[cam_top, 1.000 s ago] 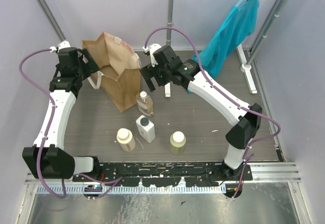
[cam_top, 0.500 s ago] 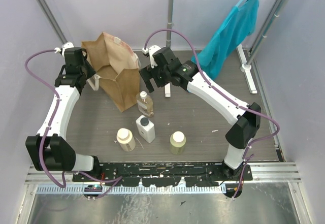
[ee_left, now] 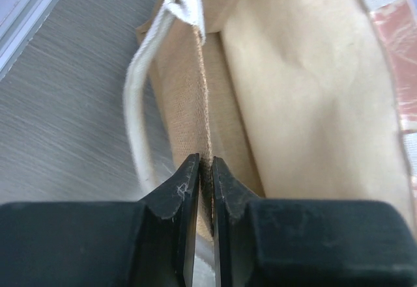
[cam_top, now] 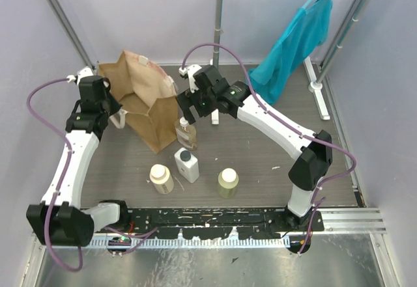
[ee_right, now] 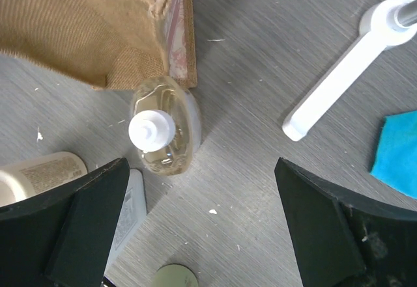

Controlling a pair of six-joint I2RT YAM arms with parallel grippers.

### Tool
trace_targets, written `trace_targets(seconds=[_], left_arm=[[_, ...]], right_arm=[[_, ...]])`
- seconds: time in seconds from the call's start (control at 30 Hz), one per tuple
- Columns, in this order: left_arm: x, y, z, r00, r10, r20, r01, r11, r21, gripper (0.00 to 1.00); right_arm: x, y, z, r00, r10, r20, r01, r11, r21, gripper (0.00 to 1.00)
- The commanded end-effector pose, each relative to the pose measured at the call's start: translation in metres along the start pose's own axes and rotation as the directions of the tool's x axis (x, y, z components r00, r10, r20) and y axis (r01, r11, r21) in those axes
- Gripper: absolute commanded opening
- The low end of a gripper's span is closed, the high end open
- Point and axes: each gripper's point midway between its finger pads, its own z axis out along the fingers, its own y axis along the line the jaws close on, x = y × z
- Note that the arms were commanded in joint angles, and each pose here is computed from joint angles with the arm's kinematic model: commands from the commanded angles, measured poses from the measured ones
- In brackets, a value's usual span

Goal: Place the personal care products into the canvas bag

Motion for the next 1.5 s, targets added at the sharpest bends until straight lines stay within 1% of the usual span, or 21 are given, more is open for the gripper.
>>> trace_targets(seconds=[0.0,0.13,0.33,0.6,0.9,1.23,1.3,1.37,1.4,1.47], left_arm=[[0.008,0.002,-0.028,1.000,-0.023,0.004,0.023,0.999,0.031,0.19],[0.016,0.008,-0.038,0.999,-0.032,0.007,0.032,0.999,0.028,0.19],[0.030,0.020,-0.037,1.000,-0.012,-0.007,0.012,1.000,-0.004,0.20],[0.039,0.028,-0.036,1.000,-0.002,0.000,0.002,1.000,-0.015,0.21],[0.041,0.027,-0.033,1.000,-0.002,0.000,0.002,1.000,-0.009,0.21],[0.040,0.026,-0.031,1.000,0.004,0.006,-0.004,1.000,-0.005,0.21],[0.041,0.026,-0.030,1.000,0.004,0.003,-0.004,1.000,-0.003,0.21],[0.041,0.025,-0.029,1.000,0.006,0.002,-0.006,1.000,0.000,0.21],[0.042,0.025,-0.029,1.000,0.007,0.000,-0.007,1.000,0.001,0.21],[0.042,0.025,-0.029,1.000,0.008,0.001,-0.008,1.000,0.002,0.21]], right_arm=[[-0.008,0.025,0.006,0.998,-0.034,0.044,0.038,0.996,-0.085,1.00],[0.004,0.037,0.018,0.997,-0.071,0.011,0.072,0.991,-0.111,1.00],[0.027,0.047,0.042,0.993,-0.105,-0.049,0.098,0.987,-0.124,1.00],[0.051,0.047,0.063,0.992,-0.110,-0.062,0.102,0.988,-0.118,1.00],[0.053,0.043,0.074,0.996,-0.085,0.036,0.088,0.992,-0.091,1.00],[0.030,0.040,0.068,0.988,-0.064,0.143,0.073,0.995,-0.061,1.00],[0.024,0.042,0.066,0.984,-0.060,0.170,0.073,0.995,-0.066,0.95],[0.020,0.045,0.065,0.981,-0.059,0.185,0.076,0.994,-0.083,0.86],[0.020,0.046,0.065,0.981,-0.060,0.186,0.078,0.993,-0.090,0.78],[0.021,0.049,0.067,0.983,-0.061,0.174,0.080,0.992,-0.102,0.56]])
